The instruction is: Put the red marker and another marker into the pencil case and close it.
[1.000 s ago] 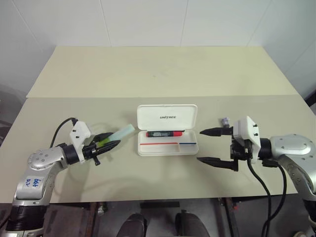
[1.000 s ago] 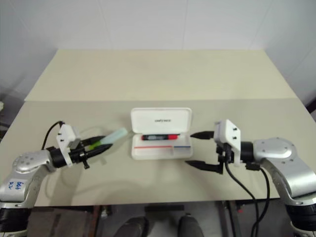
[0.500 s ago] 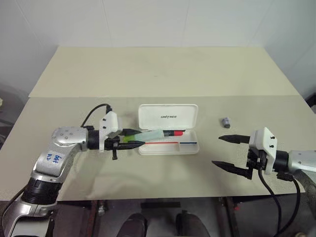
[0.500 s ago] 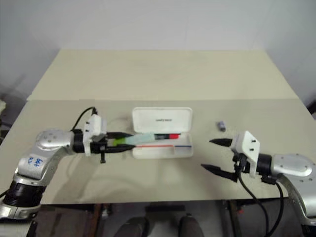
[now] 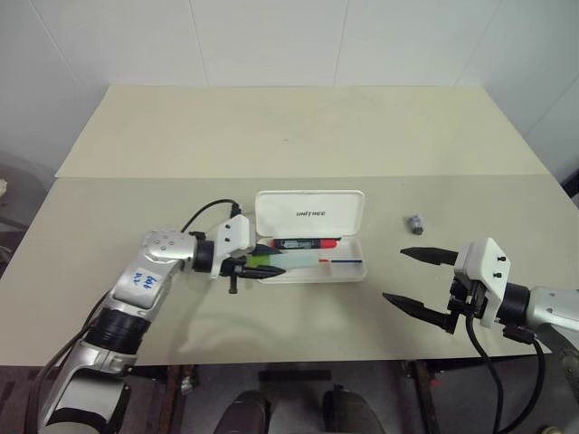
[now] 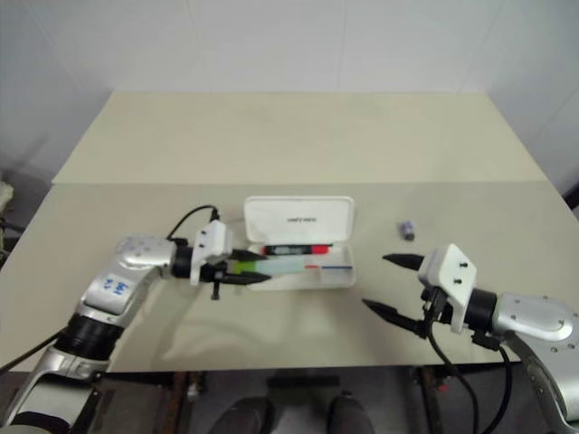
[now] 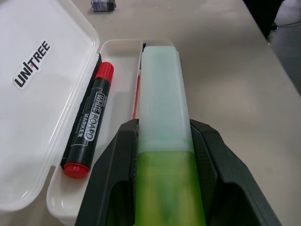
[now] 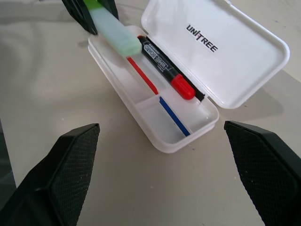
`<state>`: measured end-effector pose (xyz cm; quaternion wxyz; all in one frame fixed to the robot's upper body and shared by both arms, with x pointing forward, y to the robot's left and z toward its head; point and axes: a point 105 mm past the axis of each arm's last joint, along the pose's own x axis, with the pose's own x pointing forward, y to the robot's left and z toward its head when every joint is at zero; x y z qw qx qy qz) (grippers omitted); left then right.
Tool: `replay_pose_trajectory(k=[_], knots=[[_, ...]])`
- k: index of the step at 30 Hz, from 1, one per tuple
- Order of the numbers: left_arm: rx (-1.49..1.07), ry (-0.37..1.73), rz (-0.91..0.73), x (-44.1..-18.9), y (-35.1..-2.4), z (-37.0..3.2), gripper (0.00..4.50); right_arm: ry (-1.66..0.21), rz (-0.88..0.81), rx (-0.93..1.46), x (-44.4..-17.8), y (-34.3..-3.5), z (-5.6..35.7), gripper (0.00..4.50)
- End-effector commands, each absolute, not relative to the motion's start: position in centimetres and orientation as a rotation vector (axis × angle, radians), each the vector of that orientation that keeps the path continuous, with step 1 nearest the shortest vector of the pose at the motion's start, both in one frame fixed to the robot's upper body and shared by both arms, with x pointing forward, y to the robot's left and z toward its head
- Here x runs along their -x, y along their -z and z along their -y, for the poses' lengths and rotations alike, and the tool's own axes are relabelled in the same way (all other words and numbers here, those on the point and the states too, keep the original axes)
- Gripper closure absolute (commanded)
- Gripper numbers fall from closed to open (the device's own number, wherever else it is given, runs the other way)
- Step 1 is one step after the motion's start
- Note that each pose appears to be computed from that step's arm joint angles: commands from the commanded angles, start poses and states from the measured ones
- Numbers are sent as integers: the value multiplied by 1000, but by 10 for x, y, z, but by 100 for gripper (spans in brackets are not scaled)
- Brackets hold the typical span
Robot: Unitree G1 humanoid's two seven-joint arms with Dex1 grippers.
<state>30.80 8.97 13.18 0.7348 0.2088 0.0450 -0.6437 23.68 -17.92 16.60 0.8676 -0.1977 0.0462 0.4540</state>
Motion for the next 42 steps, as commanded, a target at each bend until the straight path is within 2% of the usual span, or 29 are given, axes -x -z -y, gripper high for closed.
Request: replay_pose_trajectory(k=[1, 7, 21, 22, 30, 36, 42], knots=[[-496, 1438, -61, -310, -135, -81, 335, -935, -47, 421, -234, -178, 176, 0], [-493, 1463, -50, -310, -130, -71, 335, -926, -42, 414, -233, -179, 173, 0], [-502, 1431, -71, -318, -125, -79, 335, -909, -30, 407, -235, -180, 172, 0], [-510, 1424, -66, -320, -125, -79, 263, -909, -29, 407, -235, -180, 172, 0], [-476, 1430, -15, -319, -135, -73, 5, -910, -19, 402, -239, -179, 170, 0], [-420, 1488, 36, -306, -151, -70, 5, -865, 12, 328, -249, -185, 167, 0], [-409, 1462, 90, -304, -173, -79, 5, -530, 51, 182, -301, -192, 184, 0]])
